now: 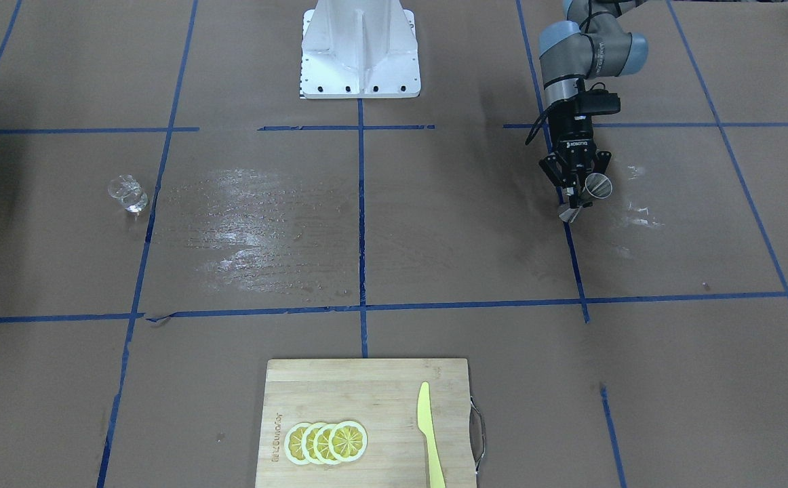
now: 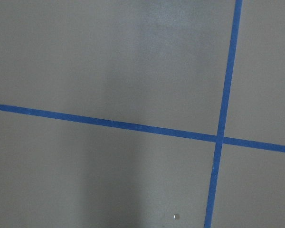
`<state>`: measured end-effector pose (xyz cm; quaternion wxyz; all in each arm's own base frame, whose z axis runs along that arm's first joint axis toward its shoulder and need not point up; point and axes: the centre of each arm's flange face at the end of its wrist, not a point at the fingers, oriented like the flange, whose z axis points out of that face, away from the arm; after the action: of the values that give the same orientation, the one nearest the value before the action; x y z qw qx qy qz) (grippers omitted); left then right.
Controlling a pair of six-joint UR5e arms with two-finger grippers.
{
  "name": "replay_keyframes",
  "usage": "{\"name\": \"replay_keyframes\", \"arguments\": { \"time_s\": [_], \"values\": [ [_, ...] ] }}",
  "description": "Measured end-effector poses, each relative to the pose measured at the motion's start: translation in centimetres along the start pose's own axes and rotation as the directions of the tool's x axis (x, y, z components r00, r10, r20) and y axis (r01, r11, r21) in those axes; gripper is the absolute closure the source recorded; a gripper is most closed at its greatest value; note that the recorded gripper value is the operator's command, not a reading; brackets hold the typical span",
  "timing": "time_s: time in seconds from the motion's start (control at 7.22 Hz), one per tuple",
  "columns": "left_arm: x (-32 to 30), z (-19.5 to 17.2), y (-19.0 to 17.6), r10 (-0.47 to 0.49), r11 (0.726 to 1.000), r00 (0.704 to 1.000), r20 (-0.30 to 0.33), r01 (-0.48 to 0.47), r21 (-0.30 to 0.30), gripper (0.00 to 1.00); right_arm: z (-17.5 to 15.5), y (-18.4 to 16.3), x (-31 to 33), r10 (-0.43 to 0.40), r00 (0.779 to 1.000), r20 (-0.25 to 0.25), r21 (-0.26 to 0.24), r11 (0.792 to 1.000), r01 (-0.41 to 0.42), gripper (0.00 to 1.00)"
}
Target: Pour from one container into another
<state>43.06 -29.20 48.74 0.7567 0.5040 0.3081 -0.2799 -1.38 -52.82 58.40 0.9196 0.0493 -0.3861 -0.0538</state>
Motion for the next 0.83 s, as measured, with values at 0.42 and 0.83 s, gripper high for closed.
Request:
{"name": "replay_keyframes", "arguments": {
  "time_s": [0.42, 0.83],
  "values": [
    [1.0, -0.6, -1.9, 0.061, 0.998, 0.997, -0.041, -0.060, 0.031, 1.00, 0.0, -0.1, -0.3, -0.005, 1.000, 0.001, 0.000, 1.000, 0.005, 0.00],
    [3.1, -2.4, -4.9, -0.025, 0.998, 0.983, -0.181, 0.034, 0.048, 1.00, -0.6, -0.4, -1.3, -0.027, 1.000, 0.003, 0.014, 1.000, 0.026, 0.00]
  ]
}}
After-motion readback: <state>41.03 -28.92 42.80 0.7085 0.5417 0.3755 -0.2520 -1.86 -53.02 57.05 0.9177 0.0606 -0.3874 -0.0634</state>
